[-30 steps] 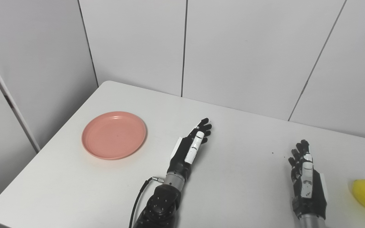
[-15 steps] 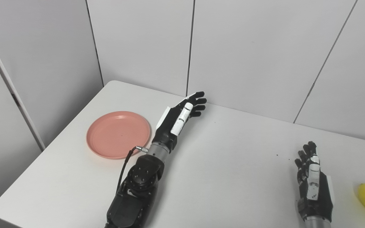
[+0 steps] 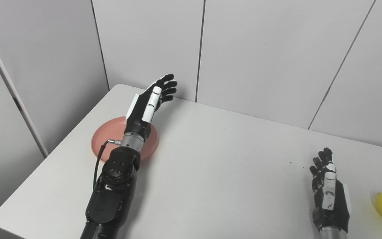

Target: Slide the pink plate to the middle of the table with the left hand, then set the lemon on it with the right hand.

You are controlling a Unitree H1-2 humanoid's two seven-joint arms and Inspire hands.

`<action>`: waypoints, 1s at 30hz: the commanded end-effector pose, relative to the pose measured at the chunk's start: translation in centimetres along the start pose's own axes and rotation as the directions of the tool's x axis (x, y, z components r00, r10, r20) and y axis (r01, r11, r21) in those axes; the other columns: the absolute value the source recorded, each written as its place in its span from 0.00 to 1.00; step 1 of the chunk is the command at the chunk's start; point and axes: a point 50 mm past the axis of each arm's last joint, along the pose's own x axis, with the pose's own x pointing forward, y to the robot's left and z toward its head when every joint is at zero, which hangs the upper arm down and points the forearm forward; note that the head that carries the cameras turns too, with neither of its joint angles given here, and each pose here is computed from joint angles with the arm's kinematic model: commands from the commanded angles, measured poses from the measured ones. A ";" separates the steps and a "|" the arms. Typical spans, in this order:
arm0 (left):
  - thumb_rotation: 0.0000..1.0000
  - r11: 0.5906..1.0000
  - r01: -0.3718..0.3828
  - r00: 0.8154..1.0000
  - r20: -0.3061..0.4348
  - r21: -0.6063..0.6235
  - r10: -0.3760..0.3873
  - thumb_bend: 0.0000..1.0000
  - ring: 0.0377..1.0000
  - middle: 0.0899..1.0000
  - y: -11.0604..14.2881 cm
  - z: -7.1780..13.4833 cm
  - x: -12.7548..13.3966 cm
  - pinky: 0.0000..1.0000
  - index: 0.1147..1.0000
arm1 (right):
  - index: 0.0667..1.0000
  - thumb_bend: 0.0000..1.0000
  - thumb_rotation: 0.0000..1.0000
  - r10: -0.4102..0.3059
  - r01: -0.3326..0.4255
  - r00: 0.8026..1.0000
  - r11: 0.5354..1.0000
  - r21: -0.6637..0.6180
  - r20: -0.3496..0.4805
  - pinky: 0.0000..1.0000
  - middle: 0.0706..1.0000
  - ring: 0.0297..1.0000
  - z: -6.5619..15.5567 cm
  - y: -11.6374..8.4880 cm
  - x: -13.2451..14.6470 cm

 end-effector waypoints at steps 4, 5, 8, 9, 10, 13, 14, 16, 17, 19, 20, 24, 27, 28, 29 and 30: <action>1.00 0.995 -0.080 0.987 0.143 0.056 0.071 0.60 0.77 0.76 2.2 2.8 1.5 0.77 0.74 | 1.00 0.69 1.00 0.006 -0.006 0.999 1.000 0.004 0.037 1.00 1.00 1.00 0.0 -0.3 -0.4; 1.00 0.995 -0.087 0.986 0.147 0.058 0.077 0.60 0.77 0.76 2.4 2.8 1.5 0.76 0.74 | 1.00 0.69 1.00 0.006 -0.006 0.999 1.000 0.004 0.036 1.00 1.00 1.00 0.0 -0.3 -0.4; 1.00 0.986 -0.141 0.980 0.155 0.093 0.125 0.59 0.76 0.76 4.4 3.1 1.4 0.75 0.74 | 1.00 0.68 1.00 0.005 -0.005 0.999 1.000 0.001 0.040 1.00 1.00 1.00 0.1 -0.3 -0.3; 1.00 0.984 -0.151 0.979 0.153 0.097 0.136 0.60 0.76 0.75 4.9 3.1 1.4 0.76 0.74 | 1.00 0.68 1.00 0.006 -0.006 0.999 1.000 0.000 0.041 1.00 1.00 1.00 0.1 -0.3 -0.3; 1.00 0.983 -0.156 0.979 0.150 0.097 0.140 0.60 0.76 0.75 5.2 3.0 1.4 0.76 0.74 | 1.00 0.68 1.00 0.007 -0.007 0.999 1.000 0.000 0.042 1.00 1.00 1.00 0.1 -0.3 -0.3; 1.00 0.978 -0.177 0.977 0.138 0.106 0.162 0.58 0.76 0.76 6.7 2.8 1.2 0.77 0.74 | 1.00 0.67 1.00 0.008 -0.008 0.999 1.000 -0.007 0.043 1.00 1.00 1.00 0.1 -0.2 0.0; 1.00 0.977 -0.183 0.976 0.136 0.110 0.167 0.58 0.77 0.76 7.1 2.7 1.2 0.76 0.74 | 1.00 0.67 1.00 0.008 -0.008 0.999 1.000 -0.007 0.043 1.00 1.00 1.00 0.2 -0.1 0.0; 1.00 0.970 -0.211 0.972 0.129 0.124 0.195 0.59 0.76 0.76 8.1 2.3 1.1 0.74 0.74 | 1.00 0.66 1.00 0.008 -0.007 0.999 1.000 -0.005 0.047 1.00 1.00 1.00 0.3 -0.1 0.1; 1.00 0.964 -0.230 0.969 0.124 0.132 0.214 0.58 0.75 0.75 8.6 2.2 1.0 0.73 0.73 | 1.00 0.66 1.00 0.006 -0.005 0.999 1.000 -0.004 0.053 1.00 1.00 1.00 0.4 0.0 0.2; 1.00 0.957 -0.250 0.965 0.119 0.149 0.234 0.58 0.75 0.75 9.2 2.0 0.8 0.72 0.73 | 1.00 0.65 1.00 0.003 -0.003 0.998 1.000 -0.002 0.060 1.00 1.00 1.00 0.5 0.1 0.2; 1.00 0.952 -0.255 0.964 0.117 0.168 0.238 0.57 0.74 0.74 9.6 1.9 0.7 0.71 0.72 | 1.00 0.65 1.00 0.003 -0.003 0.998 1.000 0.000 0.063 1.00 1.00 1.00 0.6 0.1 0.2; 1.00 0.938 -0.258 0.965 0.109 0.230 0.239 0.56 0.74 0.74 10.5 1.7 0.5 0.70 0.72 | 1.00 0.67 1.00 0.007 -0.007 0.998 1.000 0.004 0.060 1.00 1.00 1.00 0.7 0.1 0.2; 1.00 0.934 -0.264 0.964 0.092 0.241 0.248 0.56 0.74 0.73 11.1 1.2 0.4 0.72 0.72 | 1.00 0.67 1.00 0.002 -0.002 0.998 1.000 0.007 0.062 1.00 1.00 1.00 0.8 0.1 0.1; 1.00 0.933 -0.266 0.964 0.088 0.243 0.252 0.56 0.74 0.74 11.3 1.0 0.4 0.72 0.72 | 1.00 0.68 1.00 0.001 -0.002 0.998 1.000 0.006 0.063 1.00 1.00 1.00 0.8 0.1 0.1; 1.00 0.930 -0.268 0.963 0.084 0.251 0.255 0.57 0.74 0.74 11.5 0.8 0.3 0.73 0.72 | 1.00 0.68 1.00 0.002 -0.002 0.998 1.000 0.005 0.063 1.00 1.00 1.00 0.8 0.1 0.1; 1.00 0.927 -0.271 0.963 0.077 0.261 0.259 0.57 0.74 0.74 11.7 0.6 0.3 0.73 0.72 | 1.00 0.68 1.00 0.002 -0.002 0.998 1.000 0.003 0.062 1.00 1.00 1.00 0.9 0.1 0.1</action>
